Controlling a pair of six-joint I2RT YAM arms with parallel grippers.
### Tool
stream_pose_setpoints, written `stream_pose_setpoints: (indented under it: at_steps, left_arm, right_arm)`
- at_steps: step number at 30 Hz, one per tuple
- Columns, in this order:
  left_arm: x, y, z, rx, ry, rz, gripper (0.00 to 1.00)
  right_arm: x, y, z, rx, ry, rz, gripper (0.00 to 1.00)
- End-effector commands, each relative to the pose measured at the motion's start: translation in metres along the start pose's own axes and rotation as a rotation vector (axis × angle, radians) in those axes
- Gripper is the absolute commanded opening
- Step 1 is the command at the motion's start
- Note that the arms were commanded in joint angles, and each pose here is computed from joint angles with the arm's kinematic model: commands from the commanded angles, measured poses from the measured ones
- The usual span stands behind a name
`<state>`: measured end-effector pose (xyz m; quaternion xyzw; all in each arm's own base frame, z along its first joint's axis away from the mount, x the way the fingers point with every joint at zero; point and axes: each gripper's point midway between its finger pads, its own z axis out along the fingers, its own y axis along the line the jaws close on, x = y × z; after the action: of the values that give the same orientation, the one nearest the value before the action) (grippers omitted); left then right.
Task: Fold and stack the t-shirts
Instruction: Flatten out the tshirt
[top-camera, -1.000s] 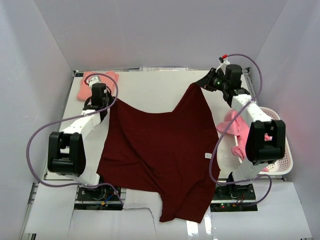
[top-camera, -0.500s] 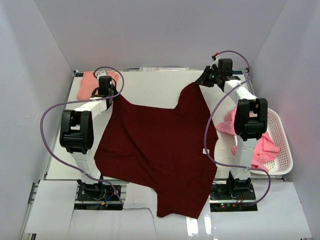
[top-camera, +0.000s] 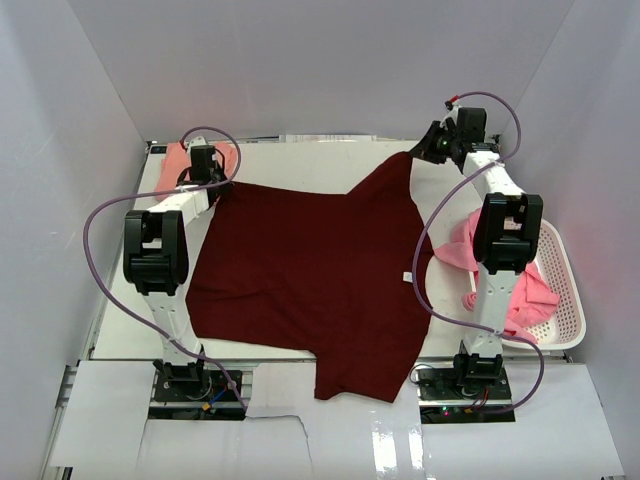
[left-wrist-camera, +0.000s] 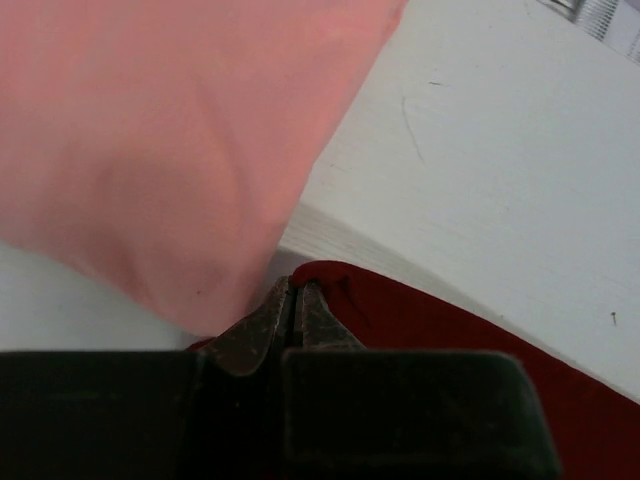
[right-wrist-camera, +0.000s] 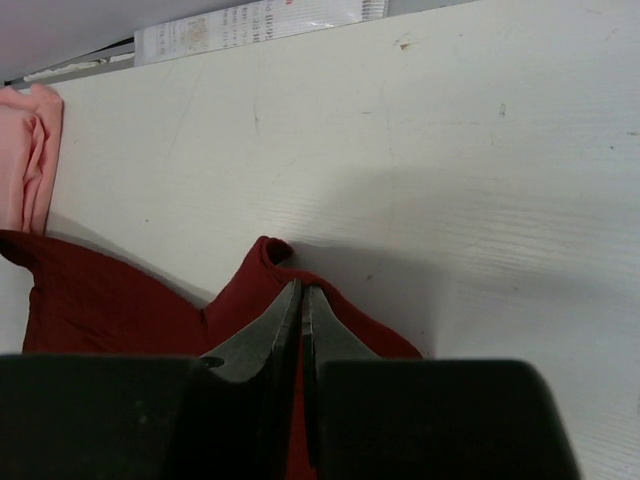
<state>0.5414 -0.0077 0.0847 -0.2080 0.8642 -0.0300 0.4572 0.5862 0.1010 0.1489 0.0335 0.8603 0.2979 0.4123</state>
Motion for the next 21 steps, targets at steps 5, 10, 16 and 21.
stream_pose_setpoints:
  at_steps: [5,10,16,21]
  left_arm:
    - [-0.019,-0.023,0.005,0.086,-0.025,0.014,0.0]
    - [-0.023,-0.023,0.005,0.084,-0.033,0.029,0.0]
    - [-0.026,-0.021,0.005,0.071,-0.038,0.028,0.0]
    - [-0.041,-0.027,-0.006,0.104,-0.082,0.03,0.0]
  right_arm:
    - [-0.011,0.024,-0.004,-0.096,-0.015,-0.03,0.08]
    - [-0.006,0.035,-0.012,-0.124,0.002,-0.046,0.08]
    - [-0.004,0.054,-0.028,-0.114,-0.002,-0.11,0.08]
    - [-0.001,0.063,-0.043,-0.122,-0.009,-0.128,0.08]
